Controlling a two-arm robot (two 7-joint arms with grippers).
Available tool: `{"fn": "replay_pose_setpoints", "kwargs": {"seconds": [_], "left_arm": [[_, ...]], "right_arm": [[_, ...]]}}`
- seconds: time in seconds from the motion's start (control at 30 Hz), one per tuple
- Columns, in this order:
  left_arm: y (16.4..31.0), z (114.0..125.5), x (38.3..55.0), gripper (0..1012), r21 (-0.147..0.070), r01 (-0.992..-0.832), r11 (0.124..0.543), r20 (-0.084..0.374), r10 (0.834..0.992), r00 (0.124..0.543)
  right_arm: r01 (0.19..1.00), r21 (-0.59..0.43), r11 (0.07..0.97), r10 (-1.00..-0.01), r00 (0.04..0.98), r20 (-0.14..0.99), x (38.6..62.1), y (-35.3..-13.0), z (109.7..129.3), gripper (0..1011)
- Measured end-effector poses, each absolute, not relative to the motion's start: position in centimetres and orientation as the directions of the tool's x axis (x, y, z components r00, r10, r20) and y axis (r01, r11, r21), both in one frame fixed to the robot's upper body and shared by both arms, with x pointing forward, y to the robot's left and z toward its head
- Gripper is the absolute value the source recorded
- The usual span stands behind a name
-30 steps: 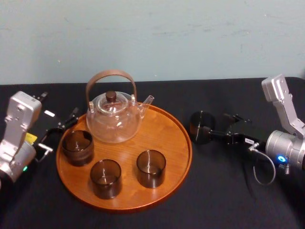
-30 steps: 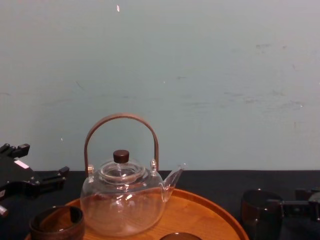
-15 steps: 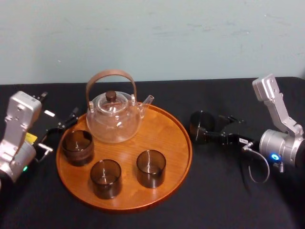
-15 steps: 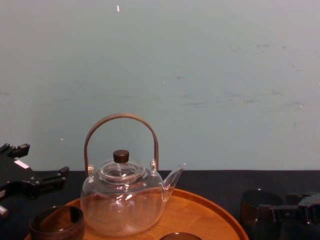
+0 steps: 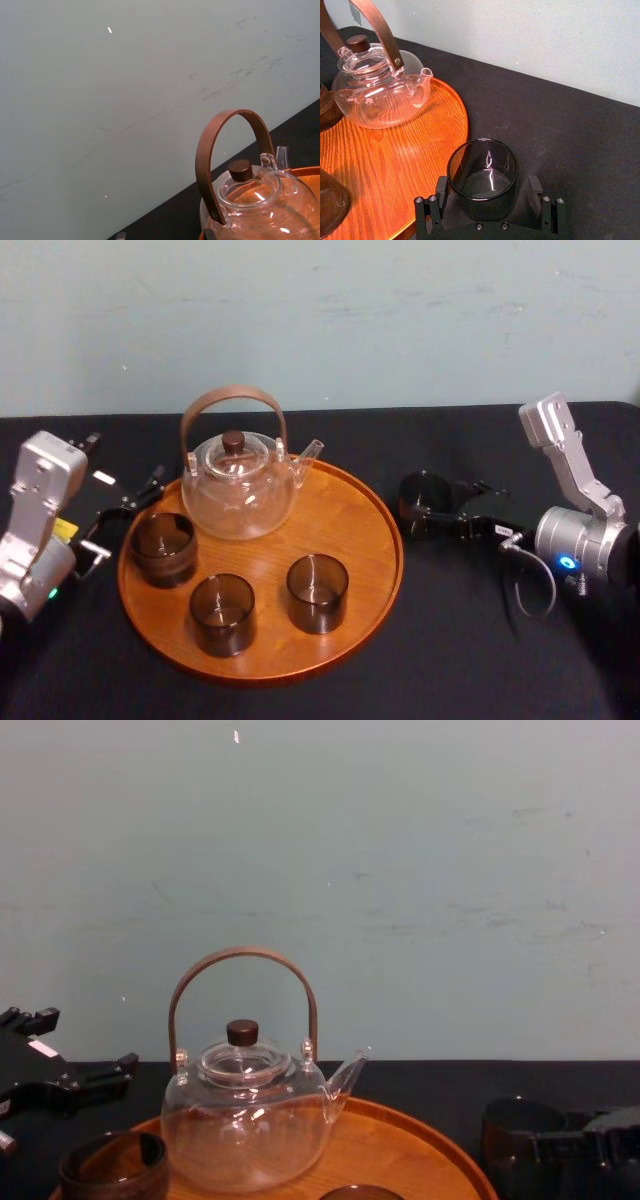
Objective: Pick up the glass from the table and place it on the tray.
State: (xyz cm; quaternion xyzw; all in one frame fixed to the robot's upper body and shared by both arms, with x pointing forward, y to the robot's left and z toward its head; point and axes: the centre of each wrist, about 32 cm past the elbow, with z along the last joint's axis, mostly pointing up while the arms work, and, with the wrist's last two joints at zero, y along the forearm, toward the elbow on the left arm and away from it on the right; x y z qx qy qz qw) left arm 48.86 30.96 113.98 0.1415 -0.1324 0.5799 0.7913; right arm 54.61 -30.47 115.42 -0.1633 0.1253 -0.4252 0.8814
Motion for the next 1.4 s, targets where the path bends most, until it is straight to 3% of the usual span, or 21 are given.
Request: {"fn": "replay_pose_setpoints", "kwargs": {"seconds": [1.4], "left_arm": [[31.0, 114.0, 48.9, 1001, 0.07, -0.955, 0.287, 0.374, 0.88, 0.292]], "right_arm": [[0.695, -0.407, 0.593, -0.777, 0.627, -0.062, 56.0, -29.1, 115.4, 1002]]}}
